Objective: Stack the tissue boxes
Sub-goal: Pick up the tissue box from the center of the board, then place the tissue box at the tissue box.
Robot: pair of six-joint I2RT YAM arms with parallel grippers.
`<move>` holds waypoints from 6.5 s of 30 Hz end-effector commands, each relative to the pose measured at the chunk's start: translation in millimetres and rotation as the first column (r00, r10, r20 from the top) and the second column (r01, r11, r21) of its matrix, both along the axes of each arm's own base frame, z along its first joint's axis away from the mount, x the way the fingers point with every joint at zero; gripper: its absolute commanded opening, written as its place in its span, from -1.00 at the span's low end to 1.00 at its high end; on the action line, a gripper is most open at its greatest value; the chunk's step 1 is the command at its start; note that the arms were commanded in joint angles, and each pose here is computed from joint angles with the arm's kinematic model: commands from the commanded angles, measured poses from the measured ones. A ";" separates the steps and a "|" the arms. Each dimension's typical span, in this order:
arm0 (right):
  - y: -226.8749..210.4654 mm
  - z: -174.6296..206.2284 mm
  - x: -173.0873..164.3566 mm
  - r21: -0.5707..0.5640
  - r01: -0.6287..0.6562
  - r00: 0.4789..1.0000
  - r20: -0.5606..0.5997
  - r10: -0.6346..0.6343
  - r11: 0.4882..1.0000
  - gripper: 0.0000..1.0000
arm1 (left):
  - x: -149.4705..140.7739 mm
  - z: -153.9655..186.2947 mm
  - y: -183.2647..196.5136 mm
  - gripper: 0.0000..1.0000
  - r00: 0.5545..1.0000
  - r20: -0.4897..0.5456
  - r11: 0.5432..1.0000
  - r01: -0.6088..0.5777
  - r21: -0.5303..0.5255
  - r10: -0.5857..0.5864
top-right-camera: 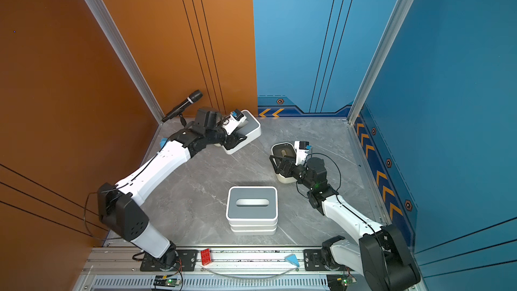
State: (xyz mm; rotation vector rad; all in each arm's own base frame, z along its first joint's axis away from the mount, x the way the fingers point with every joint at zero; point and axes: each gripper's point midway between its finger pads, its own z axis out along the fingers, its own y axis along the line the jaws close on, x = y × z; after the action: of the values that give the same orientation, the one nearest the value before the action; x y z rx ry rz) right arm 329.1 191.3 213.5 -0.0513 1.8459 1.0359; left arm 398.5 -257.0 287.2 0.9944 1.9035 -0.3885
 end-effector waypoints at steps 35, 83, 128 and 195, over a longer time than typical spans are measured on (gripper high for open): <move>-8.9 46.9 -135.5 -0.079 -0.164 0.975 -0.163 0.150 0.983 0.99 | -186.2 37.7 36.2 -0.40 0.944 -0.019 0.945 0.328 -0.022 -0.328; -26.2 19.1 -212.7 0.085 -0.239 0.908 -0.334 0.254 0.967 0.99 | -252.9 15.0 -40.5 -0.45 0.842 -0.015 0.840 0.539 0.063 -0.539; -24.5 23.6 -227.2 0.171 -0.263 0.887 -0.345 0.308 0.949 0.99 | -274.3 -10.9 -63.5 -0.43 0.795 -0.058 0.793 0.607 0.056 -0.604; -18.9 18.3 -224.0 0.191 -0.277 0.876 -0.352 0.329 0.942 0.99 | -279.9 -21.7 -67.0 -0.42 0.818 -0.064 0.816 0.575 0.060 -0.571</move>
State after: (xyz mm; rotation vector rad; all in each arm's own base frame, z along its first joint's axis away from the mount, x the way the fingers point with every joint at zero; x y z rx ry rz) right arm 104.1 171.2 229.3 -0.0672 2.1752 1.4559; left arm 119.5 -319.1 251.5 1.6688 1.6828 -0.6719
